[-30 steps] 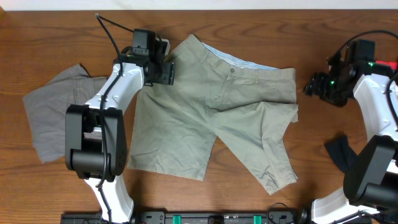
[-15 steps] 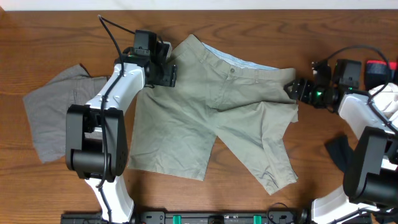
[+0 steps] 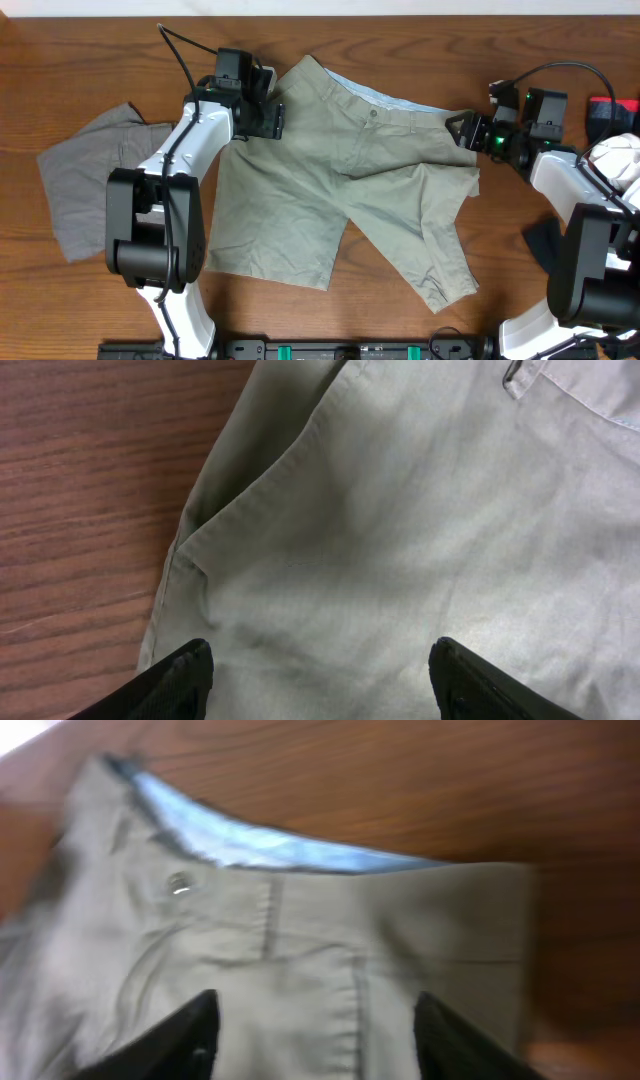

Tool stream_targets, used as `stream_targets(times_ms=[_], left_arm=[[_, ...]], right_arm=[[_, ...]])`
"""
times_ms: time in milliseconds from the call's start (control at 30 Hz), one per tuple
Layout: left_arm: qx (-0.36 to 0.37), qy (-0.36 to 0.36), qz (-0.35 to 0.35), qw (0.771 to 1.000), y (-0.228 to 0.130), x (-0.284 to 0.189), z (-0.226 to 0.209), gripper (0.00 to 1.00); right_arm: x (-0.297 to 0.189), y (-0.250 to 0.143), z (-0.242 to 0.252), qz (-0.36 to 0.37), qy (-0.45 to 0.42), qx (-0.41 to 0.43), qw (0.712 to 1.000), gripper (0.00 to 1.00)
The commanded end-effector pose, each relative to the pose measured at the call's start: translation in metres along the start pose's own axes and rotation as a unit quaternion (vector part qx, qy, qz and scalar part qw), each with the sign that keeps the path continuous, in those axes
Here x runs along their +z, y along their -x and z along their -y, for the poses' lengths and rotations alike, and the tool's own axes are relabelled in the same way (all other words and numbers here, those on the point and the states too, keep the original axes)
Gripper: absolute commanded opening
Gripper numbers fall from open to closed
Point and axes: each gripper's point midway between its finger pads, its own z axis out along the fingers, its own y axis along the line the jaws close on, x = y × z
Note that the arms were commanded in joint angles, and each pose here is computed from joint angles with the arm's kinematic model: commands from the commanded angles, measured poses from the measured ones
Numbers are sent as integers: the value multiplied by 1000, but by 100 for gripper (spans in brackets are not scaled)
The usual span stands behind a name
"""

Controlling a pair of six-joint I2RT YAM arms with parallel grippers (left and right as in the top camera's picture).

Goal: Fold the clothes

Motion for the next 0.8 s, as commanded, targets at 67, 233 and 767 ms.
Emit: stream_targets(times_ms=[67, 233, 767], left_arm=[[10, -7, -2, 1000, -1, 0, 4, 71], [10, -7, -2, 1000, -2, 0, 4, 71], [5, -8, -18, 1000, -9, 0, 4, 71]], right_arm=[[9, -4, 40, 6, -94, 11, 996, 72], [23, -12, 53, 3, -107, 55, 993, 72], [72, 14, 27, 82, -3, 112, 990, 1]])
